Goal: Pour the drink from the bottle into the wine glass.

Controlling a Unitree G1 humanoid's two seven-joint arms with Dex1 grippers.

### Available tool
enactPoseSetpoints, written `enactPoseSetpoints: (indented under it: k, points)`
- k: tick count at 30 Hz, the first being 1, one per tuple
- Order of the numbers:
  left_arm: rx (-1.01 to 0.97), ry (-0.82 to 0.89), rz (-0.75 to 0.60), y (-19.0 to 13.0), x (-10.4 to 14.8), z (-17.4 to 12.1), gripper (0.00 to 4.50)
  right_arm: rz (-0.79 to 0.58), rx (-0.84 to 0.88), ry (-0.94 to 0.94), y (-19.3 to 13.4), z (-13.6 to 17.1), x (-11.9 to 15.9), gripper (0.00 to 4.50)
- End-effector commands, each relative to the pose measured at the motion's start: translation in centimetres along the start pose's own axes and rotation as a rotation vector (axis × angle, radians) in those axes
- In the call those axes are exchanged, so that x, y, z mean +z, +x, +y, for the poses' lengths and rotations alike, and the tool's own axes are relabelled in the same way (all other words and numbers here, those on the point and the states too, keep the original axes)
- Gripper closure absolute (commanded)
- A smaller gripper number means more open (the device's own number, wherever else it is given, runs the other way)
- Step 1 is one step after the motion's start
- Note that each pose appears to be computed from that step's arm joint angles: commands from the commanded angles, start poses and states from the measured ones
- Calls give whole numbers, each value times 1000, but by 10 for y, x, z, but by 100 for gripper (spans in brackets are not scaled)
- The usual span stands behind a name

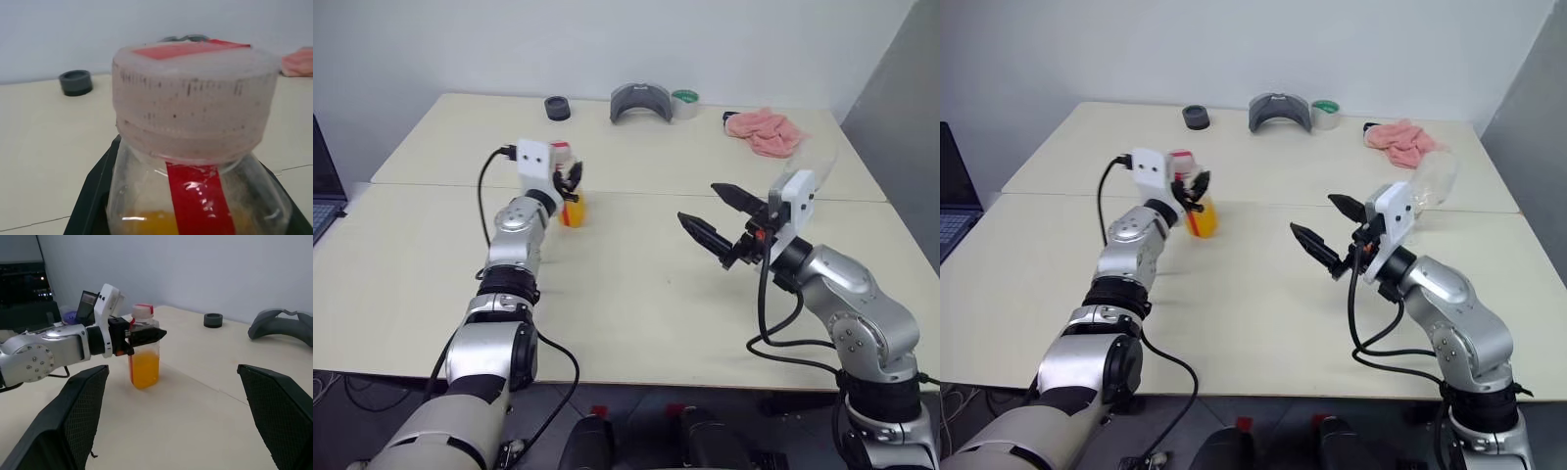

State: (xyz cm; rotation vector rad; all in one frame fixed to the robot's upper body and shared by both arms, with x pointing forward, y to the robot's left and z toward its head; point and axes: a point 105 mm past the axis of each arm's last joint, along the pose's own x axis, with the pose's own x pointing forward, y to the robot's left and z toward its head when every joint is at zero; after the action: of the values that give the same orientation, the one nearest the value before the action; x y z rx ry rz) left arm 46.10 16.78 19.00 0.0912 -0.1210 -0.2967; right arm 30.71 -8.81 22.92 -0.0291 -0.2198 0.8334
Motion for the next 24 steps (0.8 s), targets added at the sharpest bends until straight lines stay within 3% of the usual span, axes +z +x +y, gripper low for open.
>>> enactPoseSetpoints:
  k: [1,12,20,24]
  points:
    - [-150,23,-112,9,45,-33,260,-49,-5,-34,10,-7,18,0]
    - [-478,-44,-202,-4,73,-102,260,-41,27,-13,35,-15,27,0]
    - [-838,-78,-188,-43,78,-146,260,-51,70,24,33,-19,43,0]
    - [-947,-106,-177,-61,81,-150,260,-64,145,70,22,-12,55,0]
